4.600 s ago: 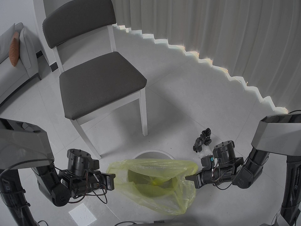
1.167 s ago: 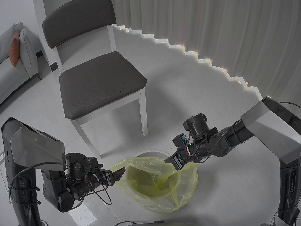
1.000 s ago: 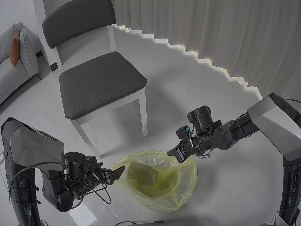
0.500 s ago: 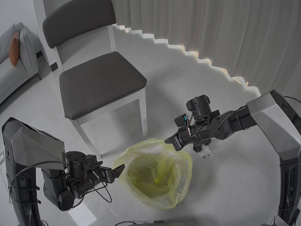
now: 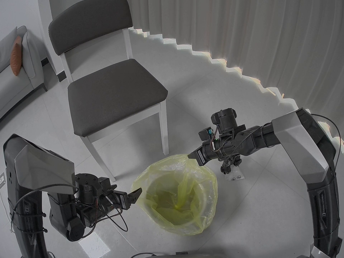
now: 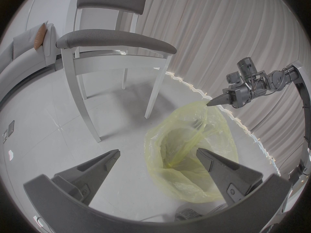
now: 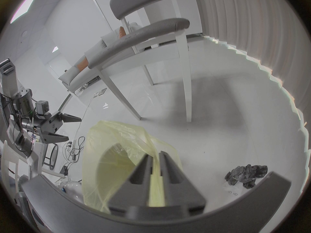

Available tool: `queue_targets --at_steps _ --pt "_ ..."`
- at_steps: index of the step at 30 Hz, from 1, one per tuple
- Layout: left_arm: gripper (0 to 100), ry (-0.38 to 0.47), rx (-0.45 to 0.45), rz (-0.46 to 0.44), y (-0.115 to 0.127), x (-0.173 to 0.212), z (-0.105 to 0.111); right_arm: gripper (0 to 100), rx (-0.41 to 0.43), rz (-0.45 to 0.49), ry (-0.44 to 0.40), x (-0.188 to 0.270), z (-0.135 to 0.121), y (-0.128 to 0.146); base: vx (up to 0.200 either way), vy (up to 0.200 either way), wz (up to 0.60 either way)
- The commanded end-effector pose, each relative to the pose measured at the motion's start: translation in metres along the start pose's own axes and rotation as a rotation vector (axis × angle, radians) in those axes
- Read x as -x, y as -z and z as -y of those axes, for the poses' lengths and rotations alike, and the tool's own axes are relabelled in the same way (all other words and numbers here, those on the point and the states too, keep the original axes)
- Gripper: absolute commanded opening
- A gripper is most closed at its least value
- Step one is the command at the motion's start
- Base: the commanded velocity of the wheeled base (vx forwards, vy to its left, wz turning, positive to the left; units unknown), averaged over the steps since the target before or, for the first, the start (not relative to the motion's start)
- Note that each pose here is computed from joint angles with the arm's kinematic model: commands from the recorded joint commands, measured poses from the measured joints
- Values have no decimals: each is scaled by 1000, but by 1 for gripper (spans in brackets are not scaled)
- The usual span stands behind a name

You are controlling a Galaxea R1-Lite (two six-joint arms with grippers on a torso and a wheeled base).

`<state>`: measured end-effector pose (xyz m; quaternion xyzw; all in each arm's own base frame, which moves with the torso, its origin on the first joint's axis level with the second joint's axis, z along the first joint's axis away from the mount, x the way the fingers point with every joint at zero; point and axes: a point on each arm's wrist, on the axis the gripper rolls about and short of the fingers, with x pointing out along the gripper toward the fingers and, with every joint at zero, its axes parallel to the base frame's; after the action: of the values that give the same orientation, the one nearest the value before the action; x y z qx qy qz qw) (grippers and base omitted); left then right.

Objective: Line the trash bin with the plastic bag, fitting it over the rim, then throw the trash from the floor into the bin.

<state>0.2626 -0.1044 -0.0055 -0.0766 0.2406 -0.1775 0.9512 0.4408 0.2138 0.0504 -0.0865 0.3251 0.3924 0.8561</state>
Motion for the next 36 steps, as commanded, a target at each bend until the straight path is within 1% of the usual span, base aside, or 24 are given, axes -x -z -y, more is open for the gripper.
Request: queue_targets --at_steps 1,4,5,9,13,17,19,20,21,23,28,36 --pt "100 -2 1 1 1 -1 -1 100 -8 -26 -4 -11 2 6 0 0 0" --pt "100 -1 0 -1 2 -1 -1 100 -14 -35 18 -15 3 5 0 0 0" --pt "100 -1 1 -2 3 -2 -1 100 -9 -25 55 -17 6 2 0 0 0" --pt "100 -2 3 3 2 -3 -1 100 -9 7 76 -8 13 -9 0 0 0" --pt "100 -13 6 10 1 -4 -5 100 -3 52 98 10 18 -23 0 0 0" --pt "100 -23 9 11 1 -7 -8 100 -11 45 102 22 18 -25 0 0 0" --pt "100 -36 14 16 1 -12 -12 100 -20 -34 94 27 16 -8 0 0 0" --pt "100 -36 14 16 1 -12 -12 100 -20 -34 94 27 16 -8 0 0 0" --pt "100 -36 13 23 1 -17 -13 100 -15 -88 83 24 14 8 0 0 0" --pt "100 -35 13 26 1 -21 -13 100 -18 -123 77 21 13 19 0 0 0" --pt "100 -33 3 31 -3 -36 -13 100 -33 -179 62 17 8 36 0 0 0" --pt "100 -31 2 20 -3 -38 -12 100 -36 -215 78 -3 8 51 0 0 0"
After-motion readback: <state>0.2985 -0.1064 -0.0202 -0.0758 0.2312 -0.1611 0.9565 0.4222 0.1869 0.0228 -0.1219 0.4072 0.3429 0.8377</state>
